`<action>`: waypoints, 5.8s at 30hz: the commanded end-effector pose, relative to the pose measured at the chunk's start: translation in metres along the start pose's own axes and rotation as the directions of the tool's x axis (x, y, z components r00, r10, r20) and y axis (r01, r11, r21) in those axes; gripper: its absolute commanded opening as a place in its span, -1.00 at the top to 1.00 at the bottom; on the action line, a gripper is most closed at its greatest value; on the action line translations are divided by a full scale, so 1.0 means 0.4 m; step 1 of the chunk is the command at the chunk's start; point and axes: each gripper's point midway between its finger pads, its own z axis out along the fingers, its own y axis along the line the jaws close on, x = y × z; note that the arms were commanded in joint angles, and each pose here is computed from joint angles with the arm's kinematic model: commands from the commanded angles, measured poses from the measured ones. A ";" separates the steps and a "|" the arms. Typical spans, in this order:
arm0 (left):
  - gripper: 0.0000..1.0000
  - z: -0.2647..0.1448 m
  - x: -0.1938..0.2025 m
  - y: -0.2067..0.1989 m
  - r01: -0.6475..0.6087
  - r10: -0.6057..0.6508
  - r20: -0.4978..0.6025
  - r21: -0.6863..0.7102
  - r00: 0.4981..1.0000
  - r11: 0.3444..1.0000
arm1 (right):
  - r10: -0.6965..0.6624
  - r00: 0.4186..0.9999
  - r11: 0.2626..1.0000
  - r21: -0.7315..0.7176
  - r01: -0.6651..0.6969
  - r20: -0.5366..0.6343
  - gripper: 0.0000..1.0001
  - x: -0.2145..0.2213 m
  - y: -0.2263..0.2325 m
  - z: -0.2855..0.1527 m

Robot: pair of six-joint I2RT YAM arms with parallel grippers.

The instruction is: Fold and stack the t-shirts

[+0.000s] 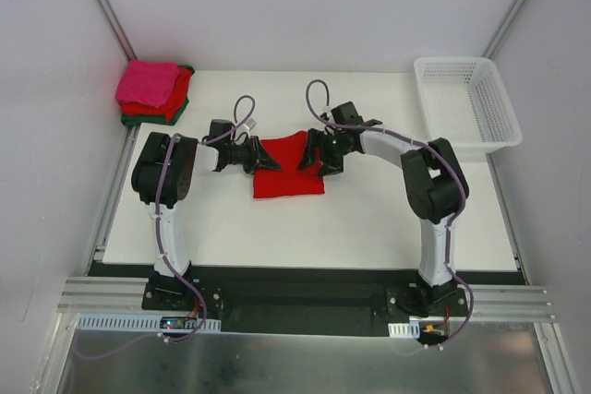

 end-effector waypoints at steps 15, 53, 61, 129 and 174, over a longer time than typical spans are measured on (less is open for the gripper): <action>1.00 0.010 -0.010 -0.108 -0.075 0.066 0.055 0.169 0.996 0.983 | -0.233 0.934 0.934 0.329 0.138 0.271 -0.92 0.146 -0.035 -0.451; 1.00 -0.386 -0.413 -0.653 -0.572 0.399 0.594 0.128 0.698 0.810 | -0.155 0.970 0.949 0.302 0.093 0.187 -0.92 0.286 -0.123 -0.389; 1.00 -0.556 -0.537 -0.597 -0.524 0.349 0.723 0.021 0.596 0.852 | -0.148 0.975 0.949 0.302 0.092 0.168 -0.92 0.293 -0.130 -0.380; 1.00 -1.042 -0.936 -0.259 -0.277 0.301 0.954 -0.288 0.005 0.917 | -0.085 0.992 0.960 0.258 0.106 -0.089 -0.92 0.308 -0.145 -0.265; -0.99 -0.910 -0.845 0.034 -0.030 -0.032 0.998 0.034 0.060 0.999 | -0.085 0.996 0.975 0.205 0.091 -0.039 -0.92 0.297 -0.112 -0.282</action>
